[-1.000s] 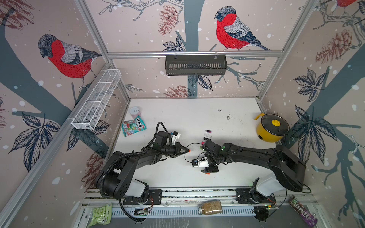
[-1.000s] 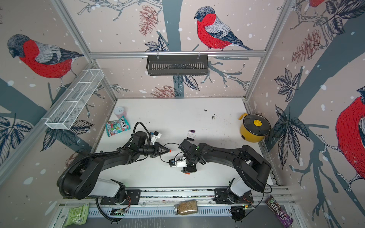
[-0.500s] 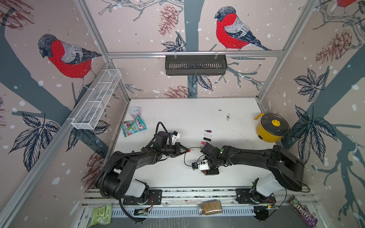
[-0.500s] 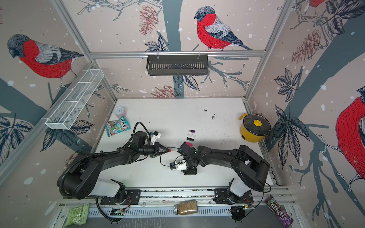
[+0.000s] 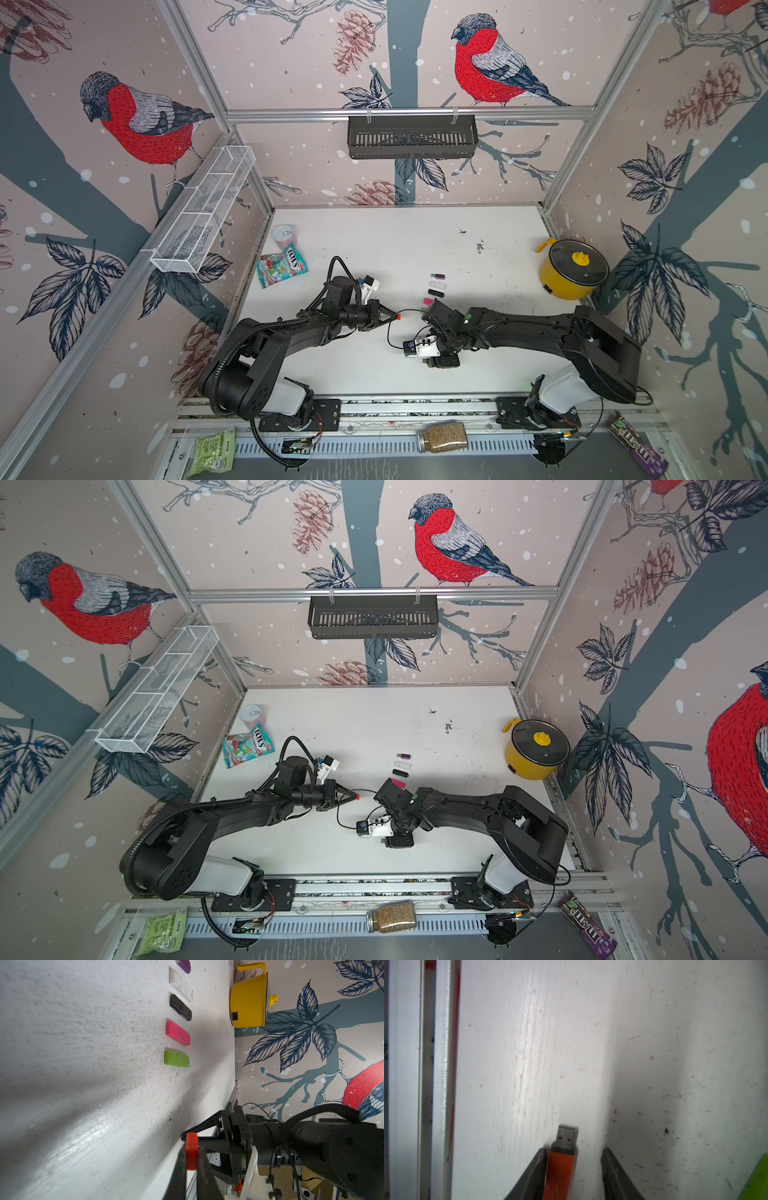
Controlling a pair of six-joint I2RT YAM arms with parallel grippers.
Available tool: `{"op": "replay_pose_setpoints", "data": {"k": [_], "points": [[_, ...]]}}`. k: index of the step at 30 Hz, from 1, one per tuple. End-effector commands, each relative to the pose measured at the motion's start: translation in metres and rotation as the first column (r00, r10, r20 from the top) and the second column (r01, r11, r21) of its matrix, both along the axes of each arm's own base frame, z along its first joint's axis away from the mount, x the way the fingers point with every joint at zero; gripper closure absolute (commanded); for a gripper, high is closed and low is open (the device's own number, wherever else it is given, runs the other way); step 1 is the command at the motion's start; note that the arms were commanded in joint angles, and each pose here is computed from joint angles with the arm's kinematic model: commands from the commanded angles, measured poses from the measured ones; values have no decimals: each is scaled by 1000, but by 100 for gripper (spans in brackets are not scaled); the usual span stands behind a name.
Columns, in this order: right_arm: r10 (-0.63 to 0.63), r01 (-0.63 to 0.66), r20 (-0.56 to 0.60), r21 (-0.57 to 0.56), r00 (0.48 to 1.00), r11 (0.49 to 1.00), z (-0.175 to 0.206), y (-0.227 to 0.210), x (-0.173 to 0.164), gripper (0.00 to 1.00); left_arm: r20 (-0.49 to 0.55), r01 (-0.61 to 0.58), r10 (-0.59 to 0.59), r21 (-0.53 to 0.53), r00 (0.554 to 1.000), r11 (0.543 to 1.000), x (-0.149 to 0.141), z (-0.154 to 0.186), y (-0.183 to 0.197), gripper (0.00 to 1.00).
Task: Close the usb drive cover
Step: Pick up the USB drive from the center of the board.
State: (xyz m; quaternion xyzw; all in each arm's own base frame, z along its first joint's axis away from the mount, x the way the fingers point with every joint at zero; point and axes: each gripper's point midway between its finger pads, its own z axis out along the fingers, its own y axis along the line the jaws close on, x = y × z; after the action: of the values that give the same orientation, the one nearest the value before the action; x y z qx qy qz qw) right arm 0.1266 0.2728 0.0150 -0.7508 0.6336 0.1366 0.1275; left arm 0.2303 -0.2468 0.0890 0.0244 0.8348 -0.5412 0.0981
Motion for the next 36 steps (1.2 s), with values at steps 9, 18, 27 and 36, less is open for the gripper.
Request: {"op": "replay_pose_setpoints", "data": {"k": [9, 18, 27, 36], "points": [[-18, 23, 43, -118, 999, 993, -8, -34, 2, 56, 23, 12, -12, -9, 1000, 1000, 2, 4, -1, 93], [-2, 5, 22, -144, 1000, 990, -16, -38, -4, 58, 25, 12, -12, -10, 1000, 1000, 2, 5, -1, 93], [-17, 17, 1, -158, 1000, 987, -19, -42, -8, 66, 24, 12, -12, -10, 1000, 1000, 2, 4, -1, 93], [-27, 24, -19, -168, 999, 986, -21, -41, -11, 68, 24, 10, -9, -9, 1000, 1000, 1, 4, -1, 93]]}}
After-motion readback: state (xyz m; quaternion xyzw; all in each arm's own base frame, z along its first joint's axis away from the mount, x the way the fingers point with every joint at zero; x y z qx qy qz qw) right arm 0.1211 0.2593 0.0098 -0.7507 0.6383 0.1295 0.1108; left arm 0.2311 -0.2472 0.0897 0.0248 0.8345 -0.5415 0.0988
